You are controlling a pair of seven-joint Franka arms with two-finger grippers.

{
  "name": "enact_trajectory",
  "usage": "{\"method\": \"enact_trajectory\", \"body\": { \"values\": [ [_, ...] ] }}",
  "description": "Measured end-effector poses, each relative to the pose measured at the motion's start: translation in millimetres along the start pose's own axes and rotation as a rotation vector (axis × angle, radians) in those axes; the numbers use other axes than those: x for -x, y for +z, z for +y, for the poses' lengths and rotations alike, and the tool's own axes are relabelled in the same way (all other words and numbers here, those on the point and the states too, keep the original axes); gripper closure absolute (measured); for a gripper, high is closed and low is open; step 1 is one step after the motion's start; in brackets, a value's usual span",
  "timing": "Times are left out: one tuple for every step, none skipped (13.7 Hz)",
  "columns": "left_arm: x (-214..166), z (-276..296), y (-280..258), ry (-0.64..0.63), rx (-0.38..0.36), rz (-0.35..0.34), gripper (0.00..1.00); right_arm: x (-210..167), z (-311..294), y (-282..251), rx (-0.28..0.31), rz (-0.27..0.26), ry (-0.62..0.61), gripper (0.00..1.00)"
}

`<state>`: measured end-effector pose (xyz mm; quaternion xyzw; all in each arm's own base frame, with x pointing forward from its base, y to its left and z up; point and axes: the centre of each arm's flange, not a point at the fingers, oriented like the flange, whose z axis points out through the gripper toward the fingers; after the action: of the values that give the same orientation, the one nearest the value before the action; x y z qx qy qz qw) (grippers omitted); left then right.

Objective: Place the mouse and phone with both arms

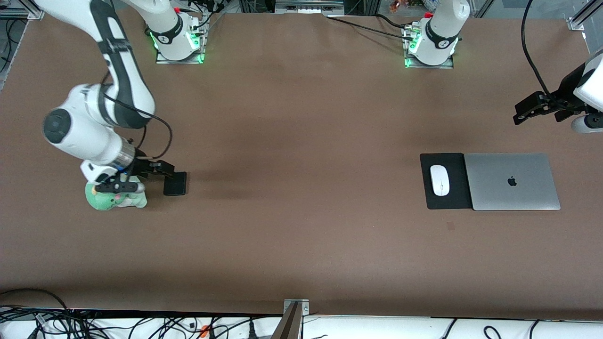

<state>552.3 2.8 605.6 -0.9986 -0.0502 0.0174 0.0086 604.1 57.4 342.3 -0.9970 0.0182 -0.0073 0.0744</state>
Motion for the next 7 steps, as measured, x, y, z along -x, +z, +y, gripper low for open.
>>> {"method": "enact_trajectory", "body": {
  "values": [
    [0, -1, 0, -0.002, 0.000, 0.000, 0.00, 1, 4, -23, -0.012, -0.002, 0.004, 0.00],
    [0, -2, 0, -0.004, 0.000, 0.000, 0.00, 3, 8, -44, -0.024, -0.009, 0.008, 0.00],
    [0, -3, 0, -0.007, 0.000, 0.001, 0.00, 6, 13, -64, -0.035, -0.021, 0.013, 0.00],
    [0, -4, 0, -0.007, 0.000, 0.001, 0.00, 9, 18, -83, -0.046, -0.036, 0.018, 0.00],
    [0, -4, -1, -0.007, 0.000, 0.001, 0.00, 13, 25, -101, -0.056, -0.051, 0.019, 0.00],
    [0, -3, -1, -0.007, 0.000, 0.002, 0.00, 17, 32, -119, -0.060, -0.062, 0.012, 0.00],
    [0, -3, -1, -0.006, 0.000, 0.002, 0.00, 20, 39, -136, -0.051, -0.069, 0.002, 0.00]
  ]
}}
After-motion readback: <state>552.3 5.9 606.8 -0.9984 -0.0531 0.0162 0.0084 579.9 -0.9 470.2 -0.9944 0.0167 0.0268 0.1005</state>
